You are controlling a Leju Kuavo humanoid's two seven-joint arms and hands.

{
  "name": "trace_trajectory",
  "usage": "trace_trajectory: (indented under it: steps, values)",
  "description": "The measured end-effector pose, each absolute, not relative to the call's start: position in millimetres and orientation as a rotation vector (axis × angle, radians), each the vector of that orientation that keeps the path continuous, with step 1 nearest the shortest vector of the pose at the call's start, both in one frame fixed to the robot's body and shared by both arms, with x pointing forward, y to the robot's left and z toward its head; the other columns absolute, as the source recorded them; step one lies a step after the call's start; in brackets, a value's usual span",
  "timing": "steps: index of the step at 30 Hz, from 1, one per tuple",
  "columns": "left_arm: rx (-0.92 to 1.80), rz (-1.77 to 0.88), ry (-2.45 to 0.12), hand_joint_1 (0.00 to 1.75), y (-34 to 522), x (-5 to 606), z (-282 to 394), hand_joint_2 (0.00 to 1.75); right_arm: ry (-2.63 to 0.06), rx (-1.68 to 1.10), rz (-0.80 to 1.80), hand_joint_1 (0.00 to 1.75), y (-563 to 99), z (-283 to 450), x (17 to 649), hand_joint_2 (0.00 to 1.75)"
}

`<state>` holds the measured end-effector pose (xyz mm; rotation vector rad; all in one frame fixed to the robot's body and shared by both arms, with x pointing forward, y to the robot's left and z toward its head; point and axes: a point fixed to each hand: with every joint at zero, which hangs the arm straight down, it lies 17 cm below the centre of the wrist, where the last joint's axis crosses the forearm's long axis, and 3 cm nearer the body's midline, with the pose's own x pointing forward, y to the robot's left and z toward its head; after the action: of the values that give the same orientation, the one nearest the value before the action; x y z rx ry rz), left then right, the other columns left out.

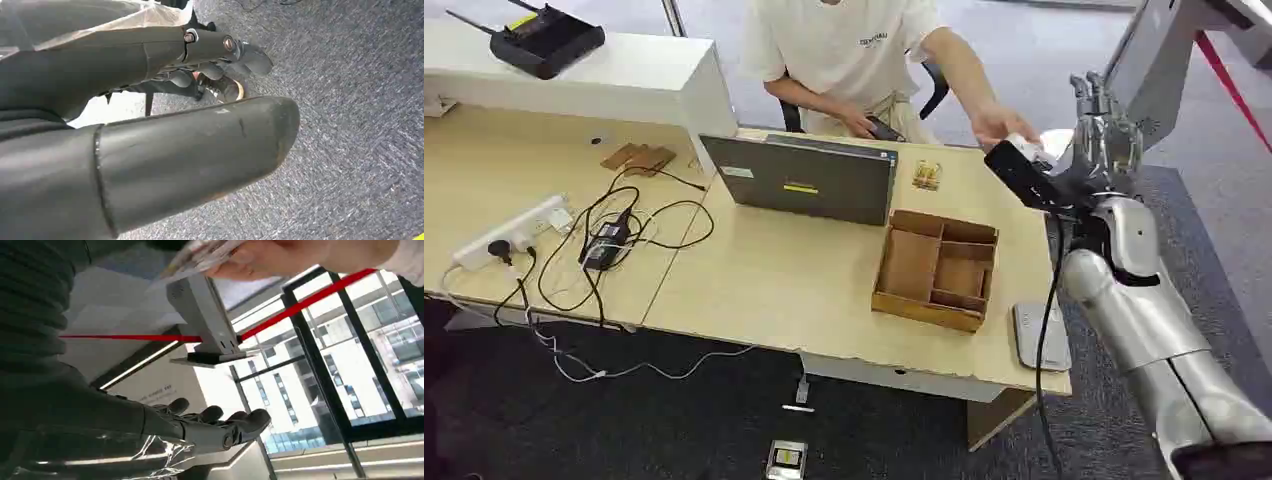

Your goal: Pass the card to the sensor for recognition and then transmit it.

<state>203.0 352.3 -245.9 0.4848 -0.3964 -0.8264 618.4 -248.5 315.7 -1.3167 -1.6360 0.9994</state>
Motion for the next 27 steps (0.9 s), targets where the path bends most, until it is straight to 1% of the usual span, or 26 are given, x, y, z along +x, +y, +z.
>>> trace_trajectory:
  steps: [3, 8, 15, 24, 25, 26, 27]
  values:
    - [0.488, -0.835, -0.392, 0.00, 353.8, 202.2, -246.0, 0.00, -1.541, -1.340, 1.084, 0.00, -246.9, 293.3, 630.9, 1.75]
    - [0.491, -0.833, -0.384, 0.00, 357.3, 199.1, -246.7, 0.00, -1.465, -1.309, 1.127, 0.00, -244.3, 266.9, 640.3, 1.75]
    - [0.489, -0.833, -0.368, 0.00, 361.8, 188.6, -249.6, 0.00, -1.430, -1.270, 1.160, 0.00, -231.1, 248.0, 644.4, 1.75]
    - [0.483, -0.832, -0.360, 0.00, 363.5, 179.6, -252.2, 0.00, -1.437, -1.249, 1.155, 0.00, -221.0, 242.7, 645.8, 1.75]
    - [0.483, -0.832, -0.359, 0.00, 363.9, 178.8, -252.4, 0.00, -1.440, -1.246, 1.152, 0.12, -219.9, 242.8, 645.9, 1.75]
    - [0.483, -0.833, -0.359, 0.00, 363.9, 178.6, -252.5, 0.00, -1.444, -1.244, 1.146, 1.75, -219.6, 243.1, 646.0, 1.75]
    - [0.483, -0.833, -0.358, 0.00, 364.0, 178.3, -252.6, 0.00, -1.446, -1.242, 1.141, 1.75, -219.1, 243.8, 646.3, 1.75]
